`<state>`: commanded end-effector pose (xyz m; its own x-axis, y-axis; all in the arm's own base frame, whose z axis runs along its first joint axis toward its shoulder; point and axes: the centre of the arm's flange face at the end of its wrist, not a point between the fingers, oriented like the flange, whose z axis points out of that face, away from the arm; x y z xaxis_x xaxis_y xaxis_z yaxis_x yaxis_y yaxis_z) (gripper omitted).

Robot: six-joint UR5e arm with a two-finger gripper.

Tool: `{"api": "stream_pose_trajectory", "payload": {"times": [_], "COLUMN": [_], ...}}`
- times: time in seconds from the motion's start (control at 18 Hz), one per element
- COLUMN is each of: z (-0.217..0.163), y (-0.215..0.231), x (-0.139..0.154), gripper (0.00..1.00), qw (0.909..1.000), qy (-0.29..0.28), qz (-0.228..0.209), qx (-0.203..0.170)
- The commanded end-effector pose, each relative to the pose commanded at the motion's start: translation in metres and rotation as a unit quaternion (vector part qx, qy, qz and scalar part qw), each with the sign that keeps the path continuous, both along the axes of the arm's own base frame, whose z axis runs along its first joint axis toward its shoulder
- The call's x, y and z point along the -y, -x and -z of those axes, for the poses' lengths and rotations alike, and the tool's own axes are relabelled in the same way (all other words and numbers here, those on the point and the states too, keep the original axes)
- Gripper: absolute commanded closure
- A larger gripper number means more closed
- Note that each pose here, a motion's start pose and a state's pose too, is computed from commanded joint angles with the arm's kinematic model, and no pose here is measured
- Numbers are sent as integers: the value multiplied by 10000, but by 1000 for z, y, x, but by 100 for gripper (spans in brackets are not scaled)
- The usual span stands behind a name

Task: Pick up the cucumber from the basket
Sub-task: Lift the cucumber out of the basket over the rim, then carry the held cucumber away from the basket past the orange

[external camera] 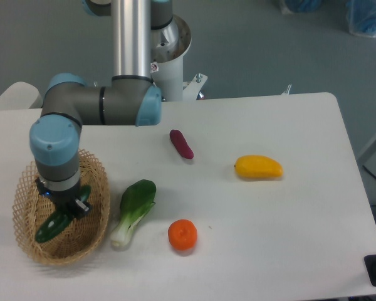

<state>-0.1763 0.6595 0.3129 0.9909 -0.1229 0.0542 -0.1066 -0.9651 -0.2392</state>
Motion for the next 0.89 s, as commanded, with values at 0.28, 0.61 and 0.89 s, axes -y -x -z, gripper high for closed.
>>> {"api": "stream_pose_trajectory", "payload": {"times": [0.28, 0.61, 0.89], "z": [1, 0, 8], "y": [47, 152, 236], "x": [17, 68, 117], "gripper": [100, 100, 100], "qw": [9992, 9945, 9843], "qy": [224, 357, 407], "qz": [110, 762, 1510], "qx": [-298, -616, -814]}}
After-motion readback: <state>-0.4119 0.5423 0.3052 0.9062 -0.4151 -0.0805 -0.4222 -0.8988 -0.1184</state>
